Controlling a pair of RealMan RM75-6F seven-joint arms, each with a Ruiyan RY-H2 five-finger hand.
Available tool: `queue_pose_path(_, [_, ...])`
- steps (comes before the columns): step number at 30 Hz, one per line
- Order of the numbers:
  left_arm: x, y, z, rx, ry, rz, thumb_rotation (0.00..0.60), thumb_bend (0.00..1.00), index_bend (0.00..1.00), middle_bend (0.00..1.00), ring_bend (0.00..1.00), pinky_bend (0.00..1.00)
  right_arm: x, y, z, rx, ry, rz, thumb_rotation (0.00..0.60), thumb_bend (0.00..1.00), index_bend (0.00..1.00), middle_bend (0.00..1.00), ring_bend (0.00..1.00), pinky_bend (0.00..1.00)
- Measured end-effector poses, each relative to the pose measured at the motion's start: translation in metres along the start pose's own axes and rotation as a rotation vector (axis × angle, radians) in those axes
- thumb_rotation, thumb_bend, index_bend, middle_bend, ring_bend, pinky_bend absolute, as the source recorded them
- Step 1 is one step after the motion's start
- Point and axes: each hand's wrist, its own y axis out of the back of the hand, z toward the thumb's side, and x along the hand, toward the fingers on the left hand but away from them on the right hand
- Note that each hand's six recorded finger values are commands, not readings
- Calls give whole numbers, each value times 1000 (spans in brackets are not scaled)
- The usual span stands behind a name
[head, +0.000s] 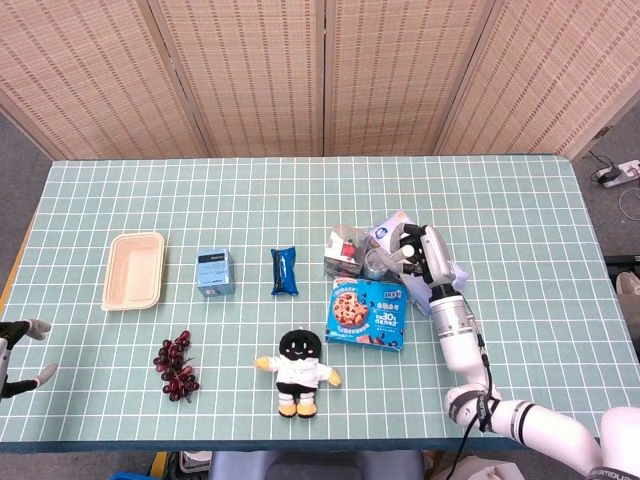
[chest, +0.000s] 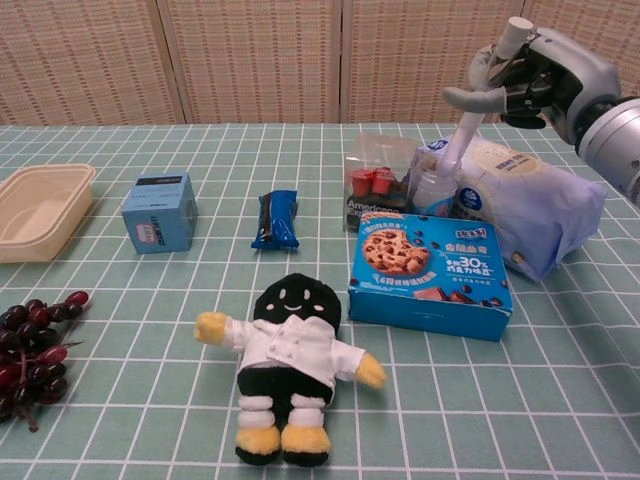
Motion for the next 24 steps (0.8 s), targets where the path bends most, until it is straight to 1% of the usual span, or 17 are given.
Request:
queue_pose_path(6, [0, -1, 0, 1, -2, -3, 600, 188, 464, 444, 340, 441, -4, -7, -9, 0, -20, 11, 600, 410, 771, 1000, 1000, 1000])
queue_pose_path(9, [0, 0, 0, 0, -2, -2, 600, 188, 465, 444, 340, 441, -5, -10, -13, 7, -32, 23, 600, 361, 762, 1000, 1000, 1000])
queue_pose_path(15, [0, 0, 1, 0, -3, -3, 600, 188, 464, 444, 340, 441, -4, -13, -17, 18, -46, 47, 600, 255, 628, 1000, 1000, 1000])
queue_pose_path(19, [0, 0, 1, 1, -5, -4, 600, 188, 465, 444, 340, 441, -3, -12, -17, 26, -43, 49, 600, 146, 520, 1000, 1000, 1000])
queue_pose_path(24, [0, -1, 1, 4, -5, -7, 600, 187, 464, 444, 340, 441, -3, -8, -16, 37, -36, 48, 600, 22, 421, 1000, 1000, 1000])
